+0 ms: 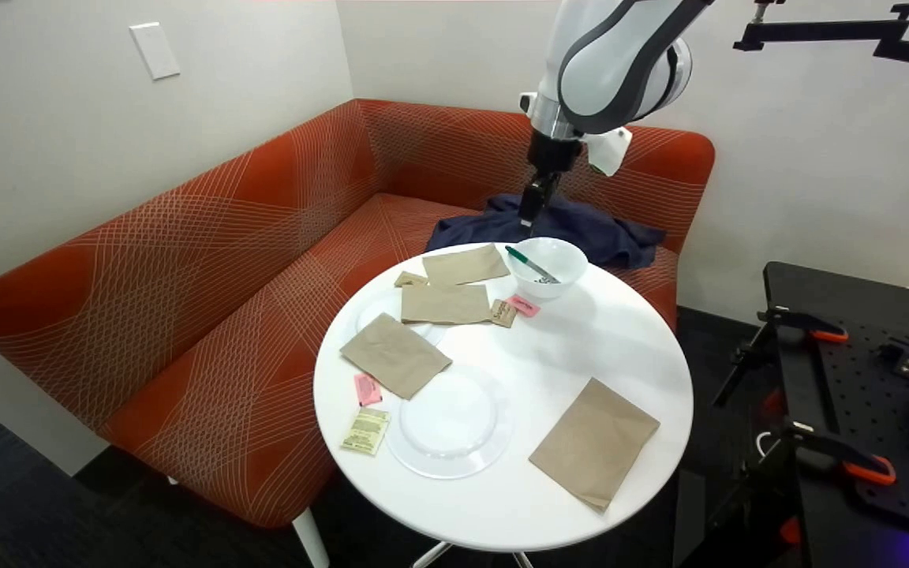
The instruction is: Put the green pen inside the white bowl
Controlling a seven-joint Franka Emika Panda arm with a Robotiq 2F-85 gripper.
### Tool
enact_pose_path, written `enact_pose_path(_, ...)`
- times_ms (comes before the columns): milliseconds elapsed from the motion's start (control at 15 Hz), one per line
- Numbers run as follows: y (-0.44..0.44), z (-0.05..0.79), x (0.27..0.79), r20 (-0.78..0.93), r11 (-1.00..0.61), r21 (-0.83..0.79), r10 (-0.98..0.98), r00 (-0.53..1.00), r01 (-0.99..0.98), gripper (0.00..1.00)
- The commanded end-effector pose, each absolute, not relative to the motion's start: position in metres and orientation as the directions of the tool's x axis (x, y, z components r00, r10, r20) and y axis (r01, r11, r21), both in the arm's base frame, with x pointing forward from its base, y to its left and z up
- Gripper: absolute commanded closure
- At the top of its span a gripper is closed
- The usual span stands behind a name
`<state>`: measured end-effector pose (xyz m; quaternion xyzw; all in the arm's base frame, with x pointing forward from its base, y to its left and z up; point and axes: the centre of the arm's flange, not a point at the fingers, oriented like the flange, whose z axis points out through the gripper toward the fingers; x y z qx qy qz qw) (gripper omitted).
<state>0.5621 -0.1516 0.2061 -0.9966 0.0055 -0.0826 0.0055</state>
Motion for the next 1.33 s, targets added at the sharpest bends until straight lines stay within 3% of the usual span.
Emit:
enact_pose_path(0, -0.128, 0.251, 0.549, 0.188, -1.0, -0.001, -0.025, 0.982, -0.026, 0.0)
enact_pose_path(400, -0.099, 0.311, 0.525, 0.154, -0.998, -0.014, -0.059, 0.986, -0.057, 0.0)
enact_pose_path(1133, -0.074, 0.359, 0.424, 0.126, -0.999, -0.043, -0.02, 0.992, -0.014, 0.0)
enact_pose_path(1200, -0.081, 0.347, 0.453, 0.129, -0.999, -0.041, -0.032, 0.991, -0.026, 0.0)
enact_pose_path(1267, -0.078, 0.348, 0.445, 0.131, -0.999, -0.042, -0.029, 0.991, -0.024, 0.0)
